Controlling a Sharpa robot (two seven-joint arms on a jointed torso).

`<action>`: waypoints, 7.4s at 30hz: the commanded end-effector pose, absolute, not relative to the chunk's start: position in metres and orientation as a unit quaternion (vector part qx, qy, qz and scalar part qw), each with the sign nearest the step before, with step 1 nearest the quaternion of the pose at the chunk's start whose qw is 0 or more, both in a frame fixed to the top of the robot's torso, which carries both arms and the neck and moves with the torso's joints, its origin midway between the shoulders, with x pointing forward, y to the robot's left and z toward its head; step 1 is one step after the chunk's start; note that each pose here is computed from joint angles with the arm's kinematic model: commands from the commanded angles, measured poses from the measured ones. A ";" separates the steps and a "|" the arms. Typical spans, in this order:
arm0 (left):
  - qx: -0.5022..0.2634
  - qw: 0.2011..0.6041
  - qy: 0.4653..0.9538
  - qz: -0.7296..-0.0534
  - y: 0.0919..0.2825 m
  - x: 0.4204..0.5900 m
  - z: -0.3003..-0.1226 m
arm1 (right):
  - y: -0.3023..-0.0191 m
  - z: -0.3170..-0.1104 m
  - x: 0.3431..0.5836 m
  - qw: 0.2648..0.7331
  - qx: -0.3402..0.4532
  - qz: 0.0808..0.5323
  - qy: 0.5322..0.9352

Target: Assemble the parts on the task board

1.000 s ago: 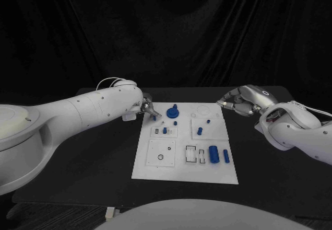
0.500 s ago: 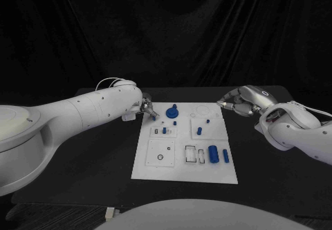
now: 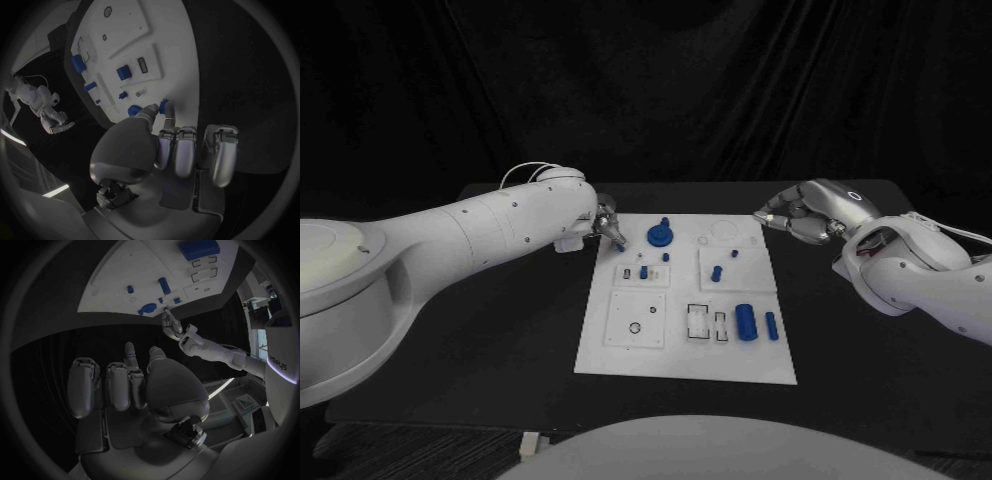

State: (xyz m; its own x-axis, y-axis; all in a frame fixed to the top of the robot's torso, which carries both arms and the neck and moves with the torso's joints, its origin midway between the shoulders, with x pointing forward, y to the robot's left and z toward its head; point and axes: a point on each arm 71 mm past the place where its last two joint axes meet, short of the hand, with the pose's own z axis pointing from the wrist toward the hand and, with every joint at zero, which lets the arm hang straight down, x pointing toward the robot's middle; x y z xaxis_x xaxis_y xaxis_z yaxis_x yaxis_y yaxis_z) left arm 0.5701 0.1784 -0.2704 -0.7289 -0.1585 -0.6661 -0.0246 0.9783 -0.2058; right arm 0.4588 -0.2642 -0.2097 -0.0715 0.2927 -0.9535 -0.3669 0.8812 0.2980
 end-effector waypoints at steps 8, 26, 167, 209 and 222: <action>-0.043 0.365 0.923 -0.113 0.176 0.568 -0.272 | -0.264 -0.211 0.458 0.679 -0.027 0.243 0.692; -0.043 0.393 0.907 -0.143 0.184 0.544 -0.255 | -0.267 -0.212 0.457 0.678 -0.024 0.240 0.694; -0.037 0.344 0.928 -0.138 0.172 0.496 -0.287 | -0.269 -0.223 0.455 0.668 -0.019 0.235 0.706; -0.041 0.341 0.931 -0.125 0.176 0.498 -0.288 | -0.269 -0.224 0.456 0.665 -0.018 0.231 0.710; -0.042 0.345 0.929 -0.130 0.176 0.500 -0.288 | -0.269 -0.224 0.455 0.665 -0.018 0.231 0.710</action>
